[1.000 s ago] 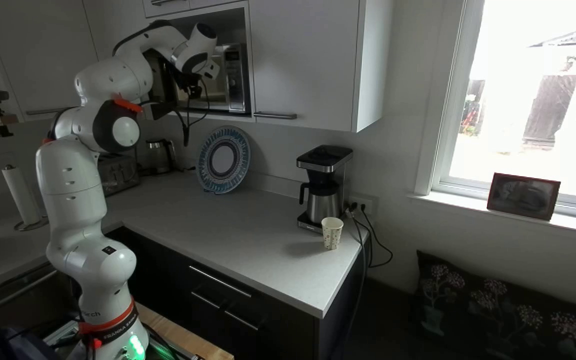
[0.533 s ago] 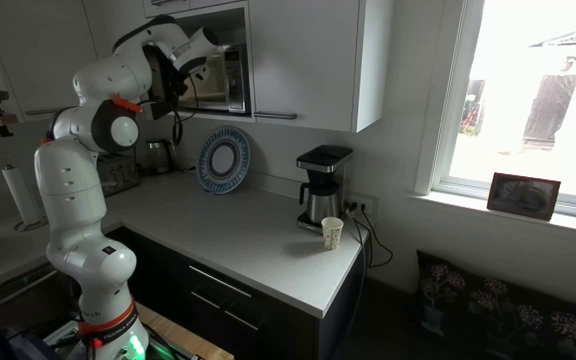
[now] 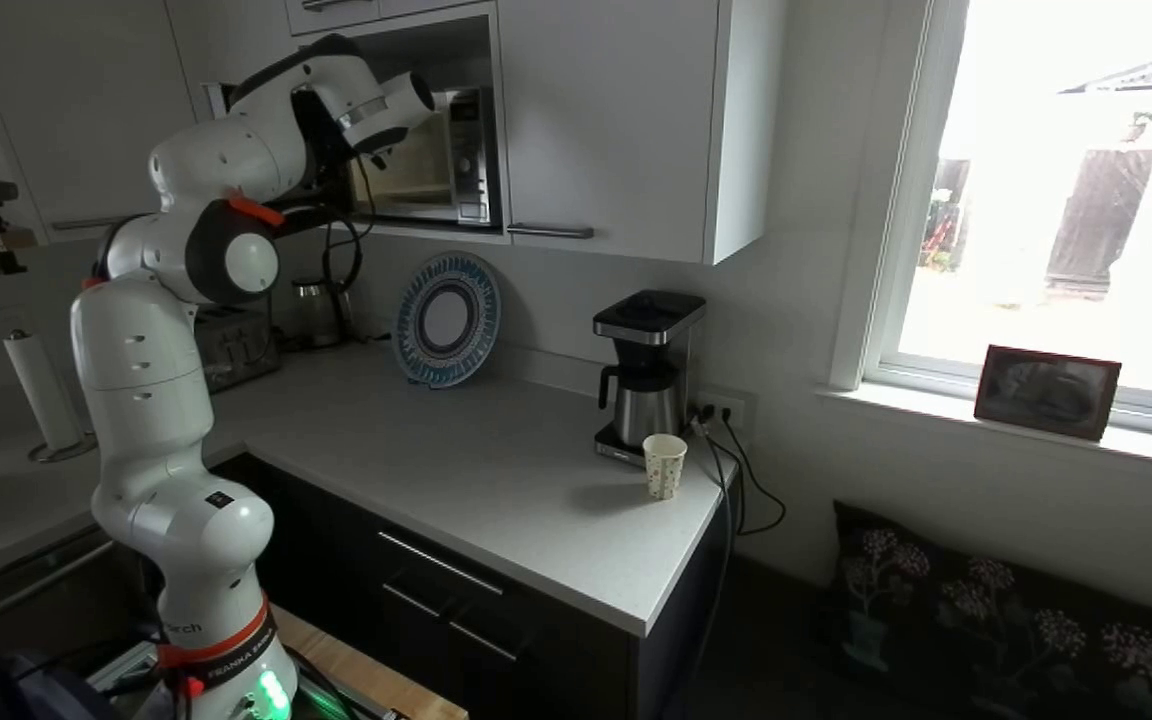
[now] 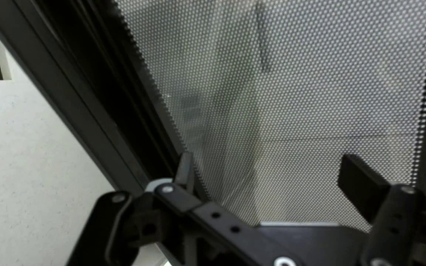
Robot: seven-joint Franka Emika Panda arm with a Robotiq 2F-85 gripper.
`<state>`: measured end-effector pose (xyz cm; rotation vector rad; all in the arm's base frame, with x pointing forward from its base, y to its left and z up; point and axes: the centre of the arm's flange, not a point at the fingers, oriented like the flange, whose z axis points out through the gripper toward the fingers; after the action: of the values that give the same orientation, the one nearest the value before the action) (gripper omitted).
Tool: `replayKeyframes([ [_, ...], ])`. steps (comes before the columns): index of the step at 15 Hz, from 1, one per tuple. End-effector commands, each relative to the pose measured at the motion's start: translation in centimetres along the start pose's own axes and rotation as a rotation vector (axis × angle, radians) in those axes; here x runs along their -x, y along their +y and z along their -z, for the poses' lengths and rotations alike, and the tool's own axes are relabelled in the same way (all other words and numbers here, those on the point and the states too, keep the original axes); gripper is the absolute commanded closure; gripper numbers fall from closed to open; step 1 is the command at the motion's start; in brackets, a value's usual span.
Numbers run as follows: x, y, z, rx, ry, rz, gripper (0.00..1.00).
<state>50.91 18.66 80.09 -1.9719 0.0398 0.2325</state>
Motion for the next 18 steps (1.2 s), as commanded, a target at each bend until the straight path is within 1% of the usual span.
replayKeyframes([
  [1,1.1,0.0,-0.8,-0.004,-0.042,-0.038,0.0],
  [3,0.1,0.6,0.3,0.089,0.116,-0.032,0.0],
  [7,-2.2,1.6,2.7,0.218,0.304,0.007,0.0],
  [9,-3.1,1.5,3.3,0.265,0.408,0.041,0.0],
  [11,-3.8,1.1,4.0,0.299,0.515,0.09,0.0],
  [15,-4.9,0.3,4.6,0.394,0.713,0.192,0.0],
  [16,-5.0,-0.1,4.7,0.392,0.752,0.226,0.0],
  [17,-4.7,0.2,5.2,0.355,0.695,0.181,0.0],
  [18,-4.8,-0.1,5.2,0.361,0.722,0.2,0.0],
])
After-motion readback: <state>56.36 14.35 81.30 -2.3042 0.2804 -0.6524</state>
